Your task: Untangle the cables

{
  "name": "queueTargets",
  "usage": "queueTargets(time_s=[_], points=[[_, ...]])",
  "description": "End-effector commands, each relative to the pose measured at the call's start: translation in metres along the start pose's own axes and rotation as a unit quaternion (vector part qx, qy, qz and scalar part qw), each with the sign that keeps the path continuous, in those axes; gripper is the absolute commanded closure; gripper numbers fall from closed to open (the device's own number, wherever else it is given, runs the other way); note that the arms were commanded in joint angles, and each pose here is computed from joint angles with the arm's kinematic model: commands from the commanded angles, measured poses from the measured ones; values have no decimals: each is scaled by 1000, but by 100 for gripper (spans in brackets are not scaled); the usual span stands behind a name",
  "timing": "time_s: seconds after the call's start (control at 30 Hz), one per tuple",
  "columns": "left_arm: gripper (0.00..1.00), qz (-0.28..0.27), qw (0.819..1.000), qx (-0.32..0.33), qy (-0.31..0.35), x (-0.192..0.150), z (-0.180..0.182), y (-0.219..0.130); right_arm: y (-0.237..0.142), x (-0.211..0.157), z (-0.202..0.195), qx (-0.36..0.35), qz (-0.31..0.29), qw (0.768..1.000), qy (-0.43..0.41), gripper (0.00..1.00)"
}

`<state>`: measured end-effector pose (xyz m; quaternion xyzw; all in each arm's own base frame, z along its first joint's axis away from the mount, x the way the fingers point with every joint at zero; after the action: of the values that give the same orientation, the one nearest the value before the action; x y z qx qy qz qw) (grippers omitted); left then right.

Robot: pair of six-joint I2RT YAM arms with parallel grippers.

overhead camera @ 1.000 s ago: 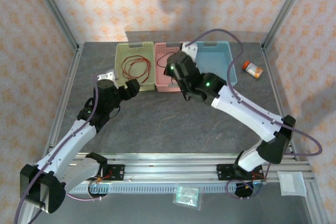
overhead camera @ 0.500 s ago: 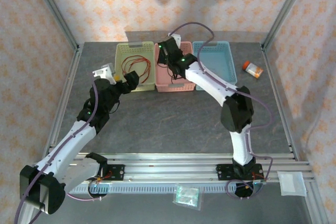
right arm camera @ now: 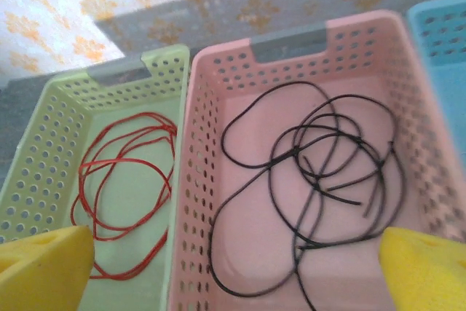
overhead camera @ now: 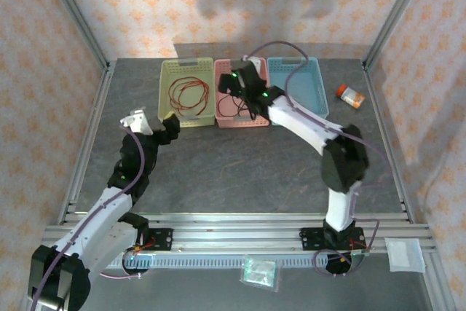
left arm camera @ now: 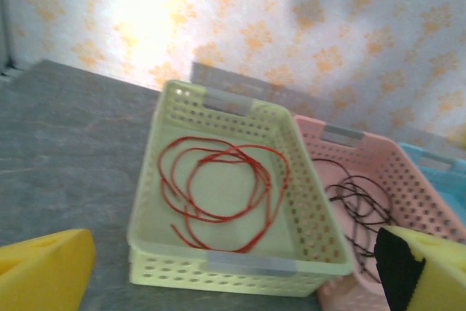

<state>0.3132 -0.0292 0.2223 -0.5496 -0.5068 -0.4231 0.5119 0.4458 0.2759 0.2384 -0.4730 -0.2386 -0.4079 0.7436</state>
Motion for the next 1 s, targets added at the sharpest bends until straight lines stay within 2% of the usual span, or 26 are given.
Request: queueTargets(time_s=[0.0, 0.1, 0.27, 0.47, 0.6, 0.73, 0.83, 0.97], points=[[1, -74, 996, 46, 19, 11, 26, -7, -44, 37, -29, 15, -115, 993, 26, 0], [1, -63, 994, 91, 19, -4, 49, -5, -73, 28, -78, -10, -181, 983, 41, 0], [0, -38, 987, 144, 56, -24, 67, 8, -110, 11, -154, -43, -257, 963, 65, 0], [1, -46, 986, 135, 92, -32, 64, 25, -114, 10, -226, -124, -261, 955, 71, 2], [1, -52, 985, 127, 108, -35, 64, 33, -115, 11, -256, -155, -270, 948, 58, 0], [1, -54, 984, 125, 114, -40, 70, 39, -114, 3, -277, -174, -278, 945, 20, 0], [1, -48, 988, 97, 108, -52, 70, 44, -109, -2, -295, -190, -274, 942, 24, 0], [1, -79, 989, 69, 103, -61, 69, 35, -106, -9, -308, -161, -288, 944, 26, 0]])
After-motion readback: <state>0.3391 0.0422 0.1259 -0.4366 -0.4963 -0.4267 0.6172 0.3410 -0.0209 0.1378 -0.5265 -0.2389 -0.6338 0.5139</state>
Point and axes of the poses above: each hand's point on the last joint's axis, 136 mm out from that joint toward the fingers, its own y axis out along the fingers, its own z axis along the line the jaws close on, x = y × z, the point moved 1 cm from there along -y, back along the fingers, and after that the axes turned 11 degrees about y, right-handed, at the moved point
